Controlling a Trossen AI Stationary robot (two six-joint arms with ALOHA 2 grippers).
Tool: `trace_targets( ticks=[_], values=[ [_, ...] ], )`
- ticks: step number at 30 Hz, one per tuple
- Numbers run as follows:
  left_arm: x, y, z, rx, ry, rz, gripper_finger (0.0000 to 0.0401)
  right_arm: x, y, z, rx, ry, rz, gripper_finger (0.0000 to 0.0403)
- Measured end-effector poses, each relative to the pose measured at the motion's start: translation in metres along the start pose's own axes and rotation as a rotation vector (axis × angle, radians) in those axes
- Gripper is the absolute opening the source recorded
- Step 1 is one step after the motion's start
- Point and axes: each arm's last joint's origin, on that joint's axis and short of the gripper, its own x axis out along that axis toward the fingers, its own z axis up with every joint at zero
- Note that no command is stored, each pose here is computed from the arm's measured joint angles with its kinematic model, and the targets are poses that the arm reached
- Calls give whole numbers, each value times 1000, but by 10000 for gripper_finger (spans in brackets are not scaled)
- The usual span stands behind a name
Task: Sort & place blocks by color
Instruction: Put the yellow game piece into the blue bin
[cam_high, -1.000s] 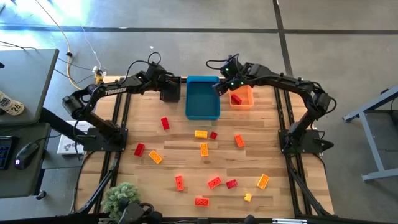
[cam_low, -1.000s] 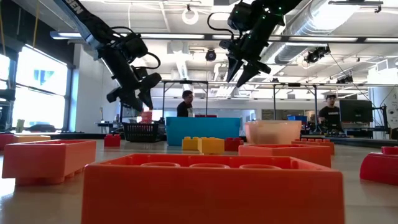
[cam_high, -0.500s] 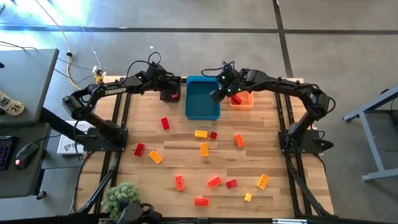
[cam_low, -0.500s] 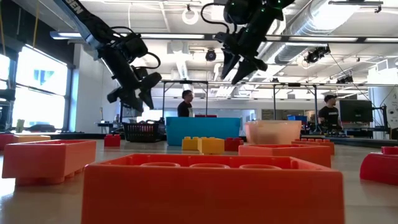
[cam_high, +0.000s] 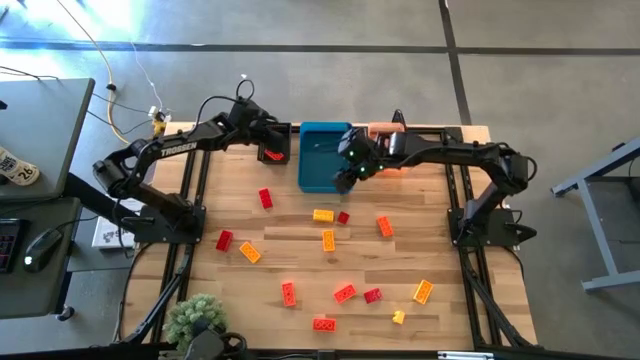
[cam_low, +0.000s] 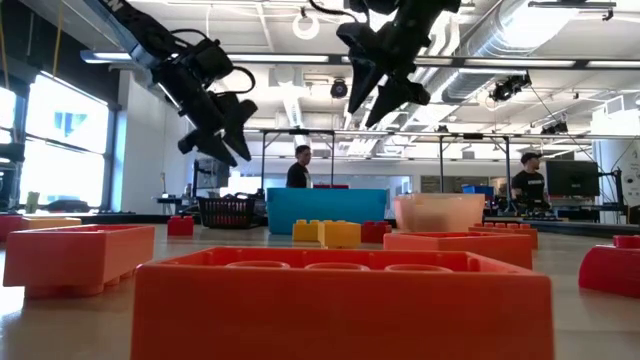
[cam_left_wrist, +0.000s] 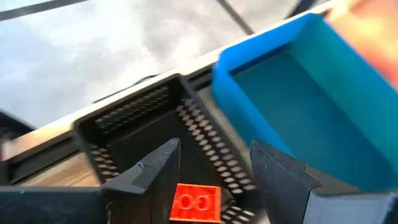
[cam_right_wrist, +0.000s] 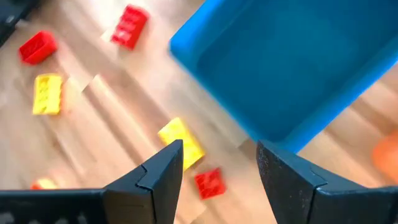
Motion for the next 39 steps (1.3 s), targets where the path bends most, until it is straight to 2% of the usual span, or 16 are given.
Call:
trace_targets(
  ticks=[6, 11, 16, 21, 27, 33, 39],
  values=[
    [-12, -6, 4, 5, -3, -170, 184, -1, 22, -15, -48, 48, 68, 191],
    [-24, -16, 4, -41, 5, -266, 184, -2, 35, -26, -25, 72, 95, 191],
    [-33, -31, 2, -24, -8, -305, 184, -3, 45, -43, -20, 163, 98, 191],
    [-36, -46, -2, -75, 18, -343, 184, -8, 58, -70, -35, 277, 43, 191],
    [-38, -61, -8, -117, 52, -378, 184, -15, 75, -99, 53, 333, -21, 191],
    [-39, -72, -15, -110, 88, -389, 184, -24, 92, -129, -48, 367, -35, 191],
    [-41, -82, -24, -111, 142, -405, 184, -34, 110, -160, -124, 458, 30, 191]
  ],
)
